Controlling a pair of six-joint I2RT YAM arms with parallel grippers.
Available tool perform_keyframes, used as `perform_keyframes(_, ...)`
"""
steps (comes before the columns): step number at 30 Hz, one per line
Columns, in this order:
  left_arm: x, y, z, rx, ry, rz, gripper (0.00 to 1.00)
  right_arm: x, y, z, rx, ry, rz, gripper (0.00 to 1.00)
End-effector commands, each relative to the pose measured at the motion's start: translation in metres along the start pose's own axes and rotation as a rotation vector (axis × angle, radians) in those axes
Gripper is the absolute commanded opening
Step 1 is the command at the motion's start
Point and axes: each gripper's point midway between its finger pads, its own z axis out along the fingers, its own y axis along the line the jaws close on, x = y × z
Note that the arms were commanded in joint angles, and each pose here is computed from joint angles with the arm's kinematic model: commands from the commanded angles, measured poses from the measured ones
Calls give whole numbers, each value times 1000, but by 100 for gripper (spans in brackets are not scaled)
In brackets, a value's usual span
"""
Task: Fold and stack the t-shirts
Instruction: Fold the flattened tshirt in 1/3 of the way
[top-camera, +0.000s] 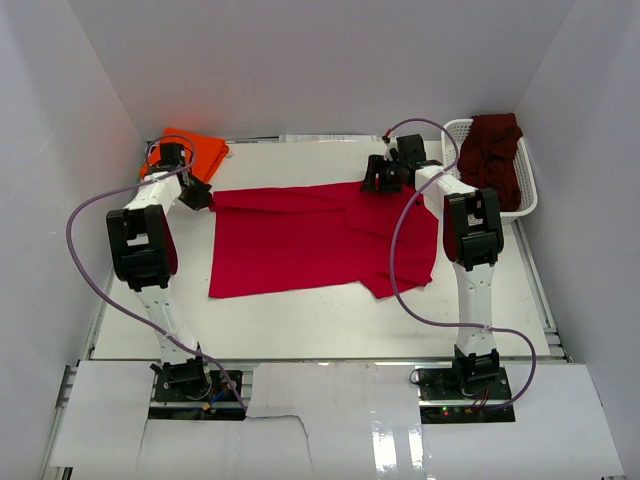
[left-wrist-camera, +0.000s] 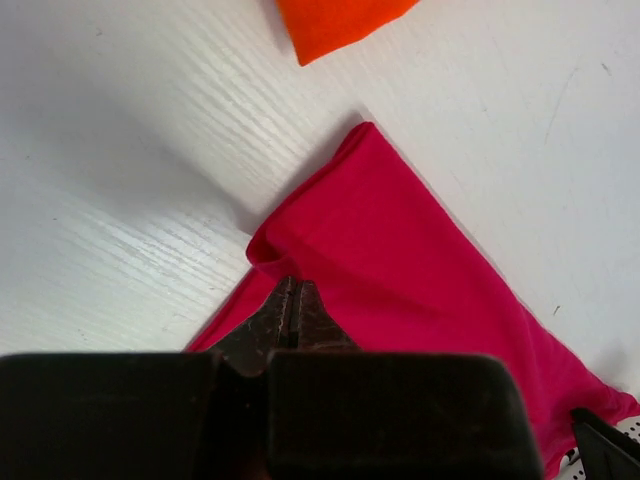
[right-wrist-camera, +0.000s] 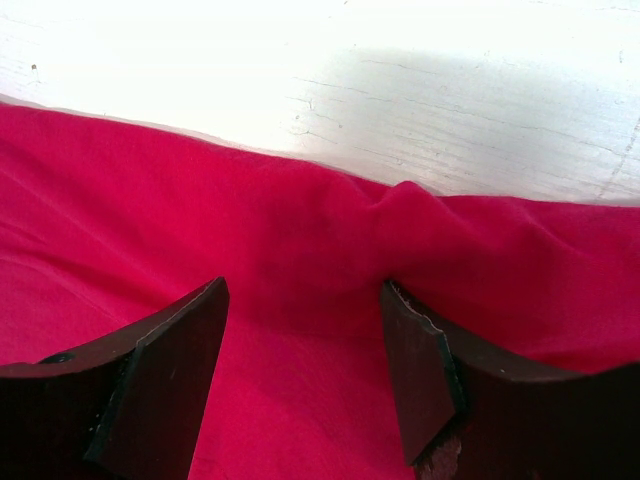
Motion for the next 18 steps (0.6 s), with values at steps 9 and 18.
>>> perform_keyframes(9, 13, 15, -20, -3, 47, -6, 0, 23, -21, 8, 47, 63, 14, 69)
perform_keyframes(18, 23, 24, -29, -9, 56, 11, 0, 23, -19, 8, 42, 62, 16, 69)
